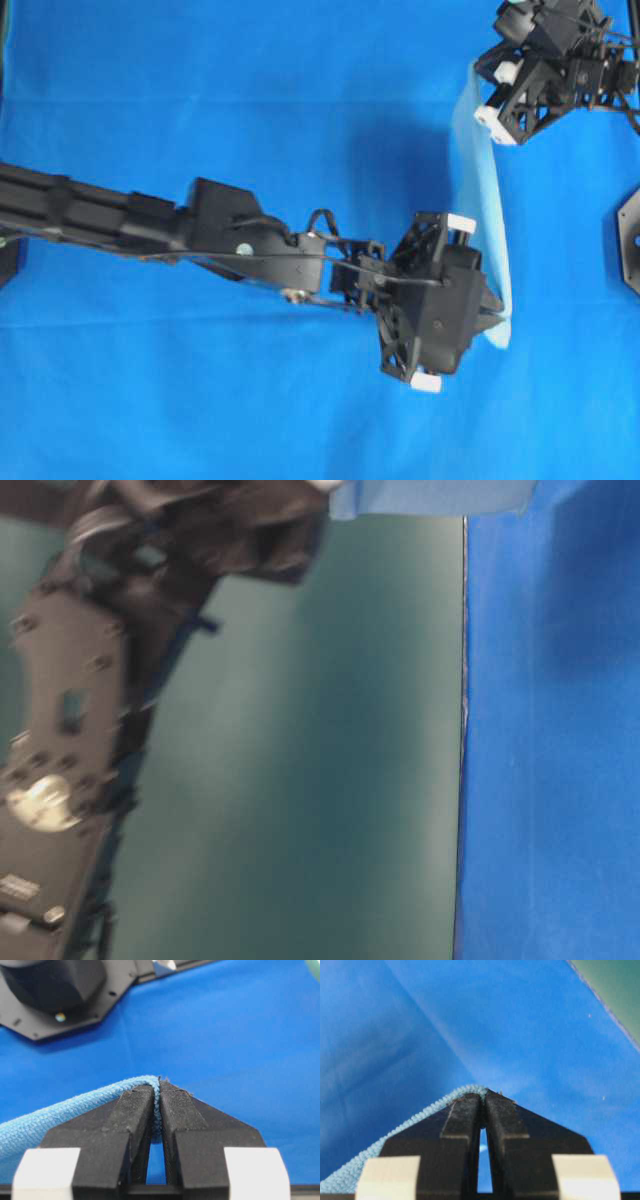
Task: Fold the light blue towel.
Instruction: 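Lift the folded strip and swing it to a vertical orientation, then lay the strip down vertically and open both grippers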
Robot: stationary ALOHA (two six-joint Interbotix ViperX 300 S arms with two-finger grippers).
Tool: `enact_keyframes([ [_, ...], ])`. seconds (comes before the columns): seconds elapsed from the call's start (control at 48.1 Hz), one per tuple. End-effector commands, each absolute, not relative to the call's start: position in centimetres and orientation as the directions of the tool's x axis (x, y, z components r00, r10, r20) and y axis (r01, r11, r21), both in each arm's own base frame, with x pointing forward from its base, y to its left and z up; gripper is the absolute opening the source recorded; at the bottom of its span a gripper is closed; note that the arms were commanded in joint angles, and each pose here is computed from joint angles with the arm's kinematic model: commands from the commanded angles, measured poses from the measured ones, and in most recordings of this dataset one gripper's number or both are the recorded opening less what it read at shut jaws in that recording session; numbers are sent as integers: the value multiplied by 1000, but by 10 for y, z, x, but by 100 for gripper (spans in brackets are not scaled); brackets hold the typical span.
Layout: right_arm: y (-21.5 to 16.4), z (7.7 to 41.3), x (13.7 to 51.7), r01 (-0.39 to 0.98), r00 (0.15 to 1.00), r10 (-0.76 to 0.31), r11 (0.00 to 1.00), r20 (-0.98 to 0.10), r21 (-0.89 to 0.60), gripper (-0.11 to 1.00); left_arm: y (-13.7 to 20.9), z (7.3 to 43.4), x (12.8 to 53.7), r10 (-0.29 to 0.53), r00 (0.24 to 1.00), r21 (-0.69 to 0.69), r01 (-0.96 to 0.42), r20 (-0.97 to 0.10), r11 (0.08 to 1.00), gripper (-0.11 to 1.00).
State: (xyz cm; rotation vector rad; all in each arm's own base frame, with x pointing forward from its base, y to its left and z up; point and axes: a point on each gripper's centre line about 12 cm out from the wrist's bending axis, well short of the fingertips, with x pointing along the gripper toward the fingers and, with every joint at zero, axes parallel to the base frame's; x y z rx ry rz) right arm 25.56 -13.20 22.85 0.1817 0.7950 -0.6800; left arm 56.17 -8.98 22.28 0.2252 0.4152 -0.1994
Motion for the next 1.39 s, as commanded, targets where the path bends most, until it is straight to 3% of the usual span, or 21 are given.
enact_keyframes([
  [0.0, -137, 228, 259, 631, 500, -496, 770, -710, -95, 3, -97, 235, 566, -159, 914, 164, 234, -374, 958, 3],
  [0.166, -143, 213, 284, 601, 511, -466, 795, -722, -87, 3, -89, 214, 556, -144, 897, 115, 210, -418, 971, 3],
  [0.582, -154, 199, 355, 525, 609, -402, 851, -684, -32, 2, -96, 177, 485, -162, 814, 16, 206, -558, 979, 3],
  [0.811, -155, 195, 372, 497, 646, -380, 867, -662, -13, 3, -90, 168, 469, -155, 802, -20, 176, -577, 984, 3],
  [1.31, -149, 173, 379, 470, 639, -346, 882, -687, -7, 4, -69, 159, 458, -120, 790, -15, 139, -601, 990, 3],
  [1.372, -149, 173, 378, 472, 637, -347, 882, -689, -9, 17, -69, 159, 458, -119, 789, -15, 138, -603, 990, 6],
])
